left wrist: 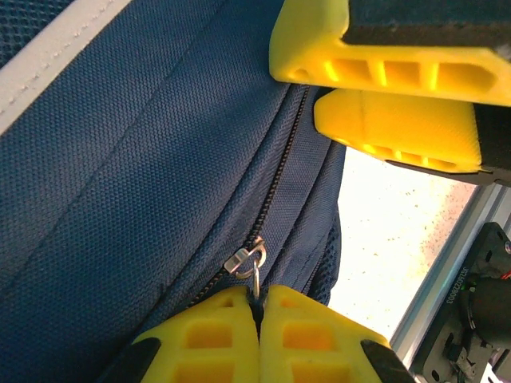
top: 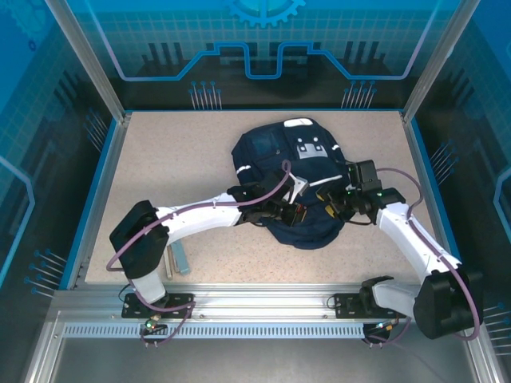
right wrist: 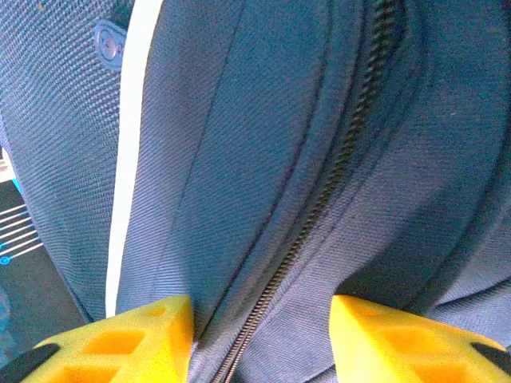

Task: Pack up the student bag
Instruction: Unzip the student bag at the top-center of the table.

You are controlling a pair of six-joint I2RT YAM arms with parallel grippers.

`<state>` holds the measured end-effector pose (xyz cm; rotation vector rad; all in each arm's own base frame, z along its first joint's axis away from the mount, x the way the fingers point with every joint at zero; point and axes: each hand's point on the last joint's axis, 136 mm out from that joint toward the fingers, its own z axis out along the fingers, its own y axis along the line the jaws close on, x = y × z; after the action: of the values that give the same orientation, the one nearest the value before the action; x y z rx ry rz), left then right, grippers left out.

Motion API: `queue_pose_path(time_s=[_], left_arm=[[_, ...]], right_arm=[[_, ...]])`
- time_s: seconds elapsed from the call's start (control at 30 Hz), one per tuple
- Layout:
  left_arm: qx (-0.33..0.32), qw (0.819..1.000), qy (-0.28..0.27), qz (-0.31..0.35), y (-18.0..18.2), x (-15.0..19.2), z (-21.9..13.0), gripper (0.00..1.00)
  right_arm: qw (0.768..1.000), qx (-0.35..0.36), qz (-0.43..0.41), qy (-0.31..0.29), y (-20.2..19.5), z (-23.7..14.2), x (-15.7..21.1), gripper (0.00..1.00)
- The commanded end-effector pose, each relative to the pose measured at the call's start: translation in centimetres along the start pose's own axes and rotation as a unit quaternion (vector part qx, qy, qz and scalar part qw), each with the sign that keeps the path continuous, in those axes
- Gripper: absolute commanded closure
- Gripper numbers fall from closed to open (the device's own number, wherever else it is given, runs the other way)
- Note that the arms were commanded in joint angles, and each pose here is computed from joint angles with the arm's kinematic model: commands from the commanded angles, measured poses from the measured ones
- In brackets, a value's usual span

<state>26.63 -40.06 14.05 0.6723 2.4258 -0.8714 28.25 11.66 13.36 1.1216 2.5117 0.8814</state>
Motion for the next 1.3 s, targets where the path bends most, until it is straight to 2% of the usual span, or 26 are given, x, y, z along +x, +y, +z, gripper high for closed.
queue_pose_path(time_s=[0.0, 0.1, 0.2, 0.3, 0.4, 0.57, 0.9, 1.03, 1.13, 1.27], left_arm=[[0.046, 0.998, -0.023, 0.024, -2.9, -2.1, -0.8, 1.0], [0.039, 0.999, -0.019, 0.029, -2.6, -1.8, -1.0, 1.0], [0.025, 0.999, -0.014, 0.033, -2.1, -1.5, -1.2, 1.0], [-0.001, 0.999, -0.001, 0.038, -1.0, -0.8, -1.7, 1.0], [0.0, 0.999, 0.023, 0.034, 0.0, 0.5, -2.9, 1.0], [-0.024, 0.999, 0.038, 0.017, 3.3, 2.2, -5.3, 1.0], [-0.095, 0.995, 0.027, 0.004, 9.1, 2.2, -7.7, 1.0], [-0.136, 0.991, -0.01, -0.008, 11.7, 0.2, -7.5, 1.0], [-0.138, 0.99, -0.034, -0.02, 12.5, -1.9, -7.0, 1.0], [-0.139, 0.989, -0.036, -0.022, 13.4, -4.1, -6.0, 1.0]], right_arm=[[1.0, -0.01, 0.01, 0.018, 1.0, 0.4, 0.2, 0.58], [1.0, -0.01, 0.006, 0.016, 1.6, 0.8, -0.3, 0.63], [1.0, -0.007, -0.005, 0.003, 2.3, 0.7, -1.0, 0.74], [0.999, 0.02, -0.015, -0.021, 1.5, 0.5, -1.9, 0.85], [0.998, 0.032, -0.024, -0.04, 0.7, 0.4, -2.6, 0.89], [0.997, 0.05, -0.031, -0.056, -0.1, 0.1, -3.4, 0.92], [0.994, 0.072, -0.041, -0.074, -0.6, -0.4, -4.2, 0.95], [0.993, 0.082, -0.049, -0.076, -0.9, -0.3, -4.4, 0.95], [0.992, 0.089, -0.054, -0.076, -1.1, -0.3, -4.4, 0.96], [0.992, 0.089, -0.061, -0.072, -1.1, -0.3, -4.3, 0.96]])
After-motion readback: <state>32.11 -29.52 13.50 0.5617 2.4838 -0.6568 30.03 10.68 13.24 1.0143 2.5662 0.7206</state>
